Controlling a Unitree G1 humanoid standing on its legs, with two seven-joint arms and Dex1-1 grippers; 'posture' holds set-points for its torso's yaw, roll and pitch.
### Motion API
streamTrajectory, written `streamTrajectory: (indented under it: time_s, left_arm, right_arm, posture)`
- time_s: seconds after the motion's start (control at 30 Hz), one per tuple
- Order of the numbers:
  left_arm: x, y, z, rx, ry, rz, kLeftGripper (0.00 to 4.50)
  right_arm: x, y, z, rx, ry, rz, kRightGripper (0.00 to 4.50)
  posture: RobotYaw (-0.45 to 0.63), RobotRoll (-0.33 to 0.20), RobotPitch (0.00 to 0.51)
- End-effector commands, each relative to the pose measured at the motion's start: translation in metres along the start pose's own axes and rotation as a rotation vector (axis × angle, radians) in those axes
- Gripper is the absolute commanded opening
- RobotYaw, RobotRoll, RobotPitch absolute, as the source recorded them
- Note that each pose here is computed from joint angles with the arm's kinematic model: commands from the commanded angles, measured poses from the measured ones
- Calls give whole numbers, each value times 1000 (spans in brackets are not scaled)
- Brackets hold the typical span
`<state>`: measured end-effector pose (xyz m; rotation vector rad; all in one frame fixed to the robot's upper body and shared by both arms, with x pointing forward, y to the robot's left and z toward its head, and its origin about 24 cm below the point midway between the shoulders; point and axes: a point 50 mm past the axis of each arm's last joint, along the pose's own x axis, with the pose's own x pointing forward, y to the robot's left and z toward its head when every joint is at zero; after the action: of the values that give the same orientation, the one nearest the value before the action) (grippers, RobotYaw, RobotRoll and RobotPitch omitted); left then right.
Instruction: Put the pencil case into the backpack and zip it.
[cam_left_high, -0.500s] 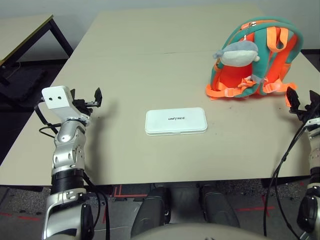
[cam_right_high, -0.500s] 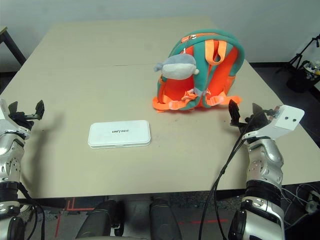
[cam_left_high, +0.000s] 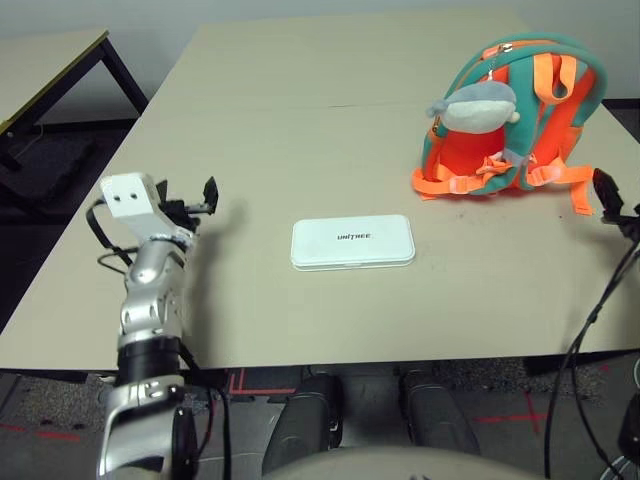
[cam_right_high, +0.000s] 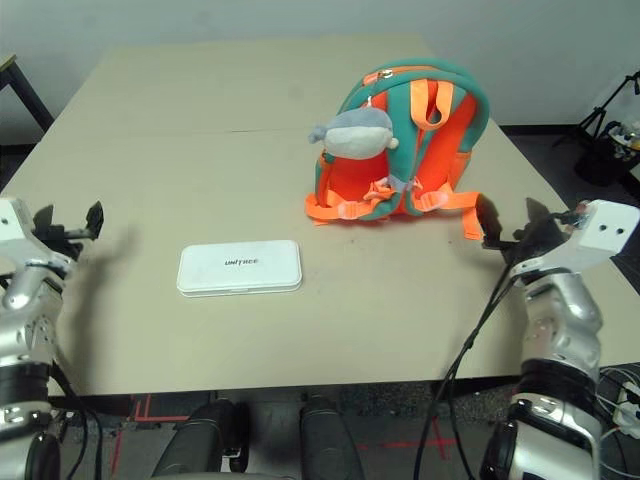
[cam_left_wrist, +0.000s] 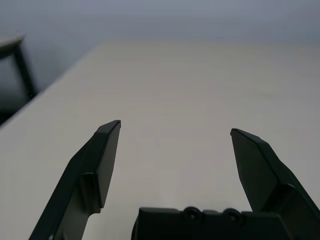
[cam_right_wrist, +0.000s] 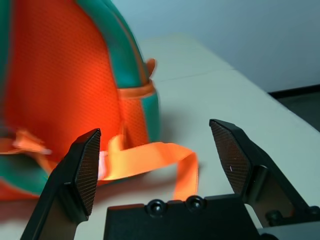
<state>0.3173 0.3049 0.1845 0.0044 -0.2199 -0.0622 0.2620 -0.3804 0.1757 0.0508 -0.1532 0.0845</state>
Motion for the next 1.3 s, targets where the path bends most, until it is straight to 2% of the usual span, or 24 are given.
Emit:
streamTrajectory:
  time_s: [0.03, 0.17, 0.33, 0.47, 0.6, 0.83, 1.07, 1.17, 1.3]
  left_arm:
    - [0, 8, 14, -210, 136, -151, 4500]
    - [-7, 4, 27, -331, 322, -274, 4500]
    - [-16, -3, 29, -509, 545, -336, 4500]
    - [-18, -20, 30, -636, 677, -419, 4500]
    - [-13, -30, 23, -745, 748, -414, 4500]
    - [-16, -45, 0, -762, 909, -440, 4500]
    - [-18, -51, -8, -737, 968, -450, 4500]
    - [-18, -53, -9, -754, 970, -462, 4500]
    - [-17, -57, -13, -776, 986, -477, 4500]
  right_arm:
    - [-9, 7, 19, 174, 43, 47, 4464]
    - [-17, 30, 30, 274, 154, 163, 4464]
    - [-30, 64, 25, 384, 357, 326, 4464]
    - [-32, 87, 18, 442, 481, 435, 4464]
    - [-26, 97, 10, 479, 535, 460, 4464]
    - [-13, 113, -8, 523, 625, 498, 4464]
    - [-3, 123, -20, 568, 678, 520, 4464]
    - [1, 127, -27, 582, 703, 523, 3963]
    - [3, 133, -35, 596, 767, 532, 2712]
  posture:
    - [-63, 0, 95]
    - [-60, 0, 97]
    - [-77, 0, 89]
    - [-88, 0, 85]
    - [-93, 0, 86]
    - [-86, 0, 87]
    - [-86, 0, 85]
    - [-80, 0, 85]
    - [-75, 0, 86]
